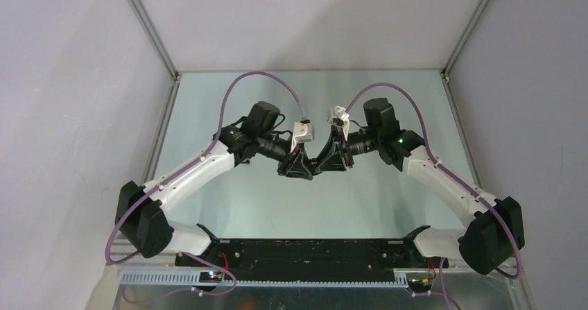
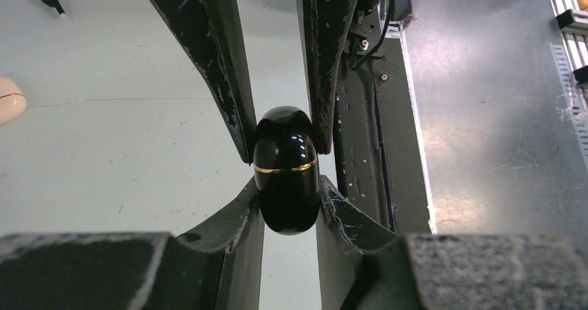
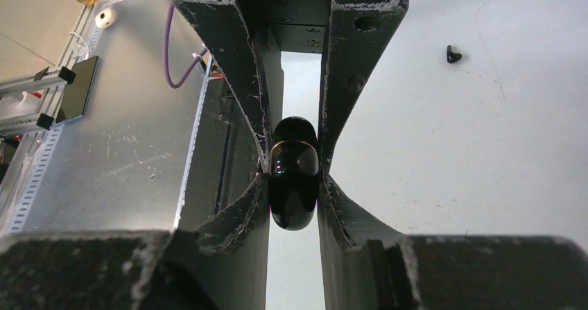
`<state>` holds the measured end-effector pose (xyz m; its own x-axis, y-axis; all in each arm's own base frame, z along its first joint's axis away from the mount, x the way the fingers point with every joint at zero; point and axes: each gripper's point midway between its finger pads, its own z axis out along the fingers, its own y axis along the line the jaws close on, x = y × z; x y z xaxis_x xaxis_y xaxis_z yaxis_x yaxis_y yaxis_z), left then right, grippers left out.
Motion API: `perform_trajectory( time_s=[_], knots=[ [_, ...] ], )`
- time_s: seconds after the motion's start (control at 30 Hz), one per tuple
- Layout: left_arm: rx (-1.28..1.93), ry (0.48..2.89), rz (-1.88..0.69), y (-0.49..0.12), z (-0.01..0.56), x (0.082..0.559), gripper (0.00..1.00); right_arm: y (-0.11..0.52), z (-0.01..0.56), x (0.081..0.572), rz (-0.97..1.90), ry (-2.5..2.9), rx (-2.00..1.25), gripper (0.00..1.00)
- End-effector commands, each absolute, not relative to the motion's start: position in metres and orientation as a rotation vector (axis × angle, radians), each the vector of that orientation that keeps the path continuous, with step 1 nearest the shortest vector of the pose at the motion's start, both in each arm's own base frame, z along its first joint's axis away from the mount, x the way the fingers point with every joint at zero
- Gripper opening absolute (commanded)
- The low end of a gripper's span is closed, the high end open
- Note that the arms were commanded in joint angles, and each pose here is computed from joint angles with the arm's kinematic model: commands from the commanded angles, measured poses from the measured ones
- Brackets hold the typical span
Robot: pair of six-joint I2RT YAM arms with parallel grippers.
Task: Insert the wireless bluetooth earbuds into the charging case
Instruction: Pass from the right arm to the left, then open the charging case, then adjust the right earbud at the center of the board.
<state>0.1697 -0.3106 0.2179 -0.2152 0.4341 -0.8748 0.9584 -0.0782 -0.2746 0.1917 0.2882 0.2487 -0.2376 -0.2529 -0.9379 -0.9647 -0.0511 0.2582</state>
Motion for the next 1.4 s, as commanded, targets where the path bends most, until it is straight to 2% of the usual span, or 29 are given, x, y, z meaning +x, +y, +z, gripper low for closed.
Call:
perform_trajectory(
  time_s=[0.0, 0.07, 0.13, 0.23, 0.3, 0.43, 1.1, 1.23, 1.37],
  knots=[
    [1.535, 1.53, -1.344, -0.32, 0.248, 0.16, 0.0, 0.291, 0.261, 0.212, 1.238, 1.499, -1.31, 0.18],
    [1.535, 1.529, -1.343, -0.319, 0.248, 0.16, 0.0, 0.29, 0.262, 0.212, 1.239, 1.496, -1.31, 0.2],
    [1.536, 1.528, -1.342, -0.319, 0.247, 0.16, 0.0, 0.289, 0.264, 0.211, 1.242, 1.49, -1.31, 0.28],
    [1.537, 1.532, -1.337, -0.319, 0.246, 0.16, 0.0, 0.285, 0.268, 0.213, 1.231, 1.481, -1.301, 0.48],
    [1.54, 1.527, -1.335, -0.318, 0.246, 0.159, 0.0, 0.283, 0.27, 0.216, 1.211, 1.48, -1.293, 0.56],
    [1.548, 1.52, -1.337, -0.318, 0.247, 0.158, 0.0, 0.277, 0.273, 0.221, 1.18, 1.478, -1.274, 0.64],
    [1.552, 1.524, -1.299, -0.315, 0.245, 0.161, 0.0, 0.252, 0.299, 0.224, 1.053, 1.405, -1.246, 0.7],
    [1.528, 1.533, -1.264, -0.31, 0.246, 0.17, 0.0, 0.231, 0.31, 0.242, 0.948, 1.414, -1.167, 0.71],
    [1.507, 1.537, -1.223, -0.301, 0.249, 0.179, 0.0, 0.197, 0.302, 0.288, 0.74, 1.527, -1.022, 0.71]
  ],
)
